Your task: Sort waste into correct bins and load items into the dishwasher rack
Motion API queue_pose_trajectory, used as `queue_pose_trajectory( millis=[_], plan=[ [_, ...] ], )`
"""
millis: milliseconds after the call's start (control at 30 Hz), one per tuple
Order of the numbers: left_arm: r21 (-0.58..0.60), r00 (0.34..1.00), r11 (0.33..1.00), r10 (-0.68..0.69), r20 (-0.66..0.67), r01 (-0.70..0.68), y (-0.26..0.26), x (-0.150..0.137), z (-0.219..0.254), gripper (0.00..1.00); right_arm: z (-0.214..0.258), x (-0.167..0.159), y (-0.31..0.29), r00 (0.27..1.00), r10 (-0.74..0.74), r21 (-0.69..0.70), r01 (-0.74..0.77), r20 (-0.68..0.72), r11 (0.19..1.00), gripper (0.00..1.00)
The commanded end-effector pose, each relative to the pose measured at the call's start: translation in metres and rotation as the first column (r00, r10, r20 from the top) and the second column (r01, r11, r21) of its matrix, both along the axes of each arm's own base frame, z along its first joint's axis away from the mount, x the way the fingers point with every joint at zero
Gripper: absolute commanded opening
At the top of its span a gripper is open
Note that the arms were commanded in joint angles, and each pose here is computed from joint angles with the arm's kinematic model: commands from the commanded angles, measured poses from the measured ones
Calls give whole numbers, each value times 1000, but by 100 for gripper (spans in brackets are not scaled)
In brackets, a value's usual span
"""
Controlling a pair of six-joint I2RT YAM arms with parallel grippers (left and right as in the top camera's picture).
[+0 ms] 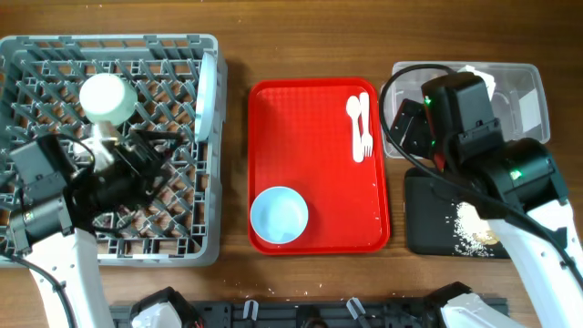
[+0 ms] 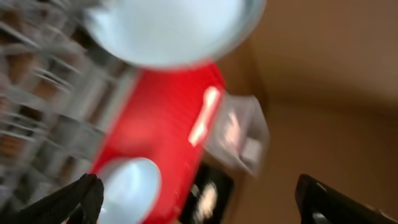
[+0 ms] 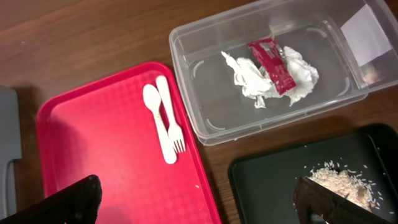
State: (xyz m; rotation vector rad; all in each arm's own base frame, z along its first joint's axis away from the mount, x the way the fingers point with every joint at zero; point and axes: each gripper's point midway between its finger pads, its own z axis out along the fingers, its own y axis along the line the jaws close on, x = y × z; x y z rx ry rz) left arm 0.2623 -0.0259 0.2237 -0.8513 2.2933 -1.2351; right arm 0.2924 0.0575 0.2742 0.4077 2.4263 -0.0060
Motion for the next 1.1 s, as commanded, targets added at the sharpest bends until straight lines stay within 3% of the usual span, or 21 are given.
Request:
queue_pose_trajectory(
  millis=[0, 100, 167, 333, 500, 600, 733, 833, 933, 967, 1067],
  plan=[
    [-59, 953, 961, -257, 160, 270, -57, -22, 30, 100, -3, 5, -4, 1000, -9, -34, 9, -8, 999, 100],
    [147, 861, 899, -438, 259, 414, -101, -32, 40, 100, -6, 7, -2, 1000, -8, -35, 7, -20, 999, 99],
    [270, 838, 855, -502, 212, 443, -123, -37, 35, 99, -7, 7, -2, 1000, -8, -36, 7, -20, 999, 100],
    [561, 776, 636, -630, -18, 530, -185, -41, 15, 100, -7, 7, -2, 1000, -8, -36, 7, -20, 999, 100],
    [655, 698, 416, -672, -246, 631, -243, -38, -54, 100, -6, 7, -2, 1000, -8, -36, 7, -20, 999, 100],
    [604, 649, 354, -657, -383, 715, -252, -41, -102, 100, -7, 7, -2, 1000, -8, -36, 7, -20, 999, 100],
    [589, 629, 314, -626, -461, 744, -253, -39, -135, 100, -7, 7, -2, 1000, -8, -36, 7, -20, 999, 100],
    [667, 749, 365, -458, -478, 649, -230, -19, -144, 100, -7, 7, -2, 1000, -8, -36, 7, -20, 999, 100],
    [649, 780, 431, -359, -513, 626, -219, -14, -153, 100, -7, 7, -2, 1000, -8, -36, 7, -20, 999, 100],
    [633, 772, 444, -347, -532, 635, -217, -16, -157, 98, -7, 7, -2, 1000, -8, -36, 7, -20, 999, 100],
    [566, 725, 456, -375, -577, 687, -228, -28, -167, 79, -7, 7, -2, 1000, -8, -36, 7, -20, 999, 100]
  ],
)
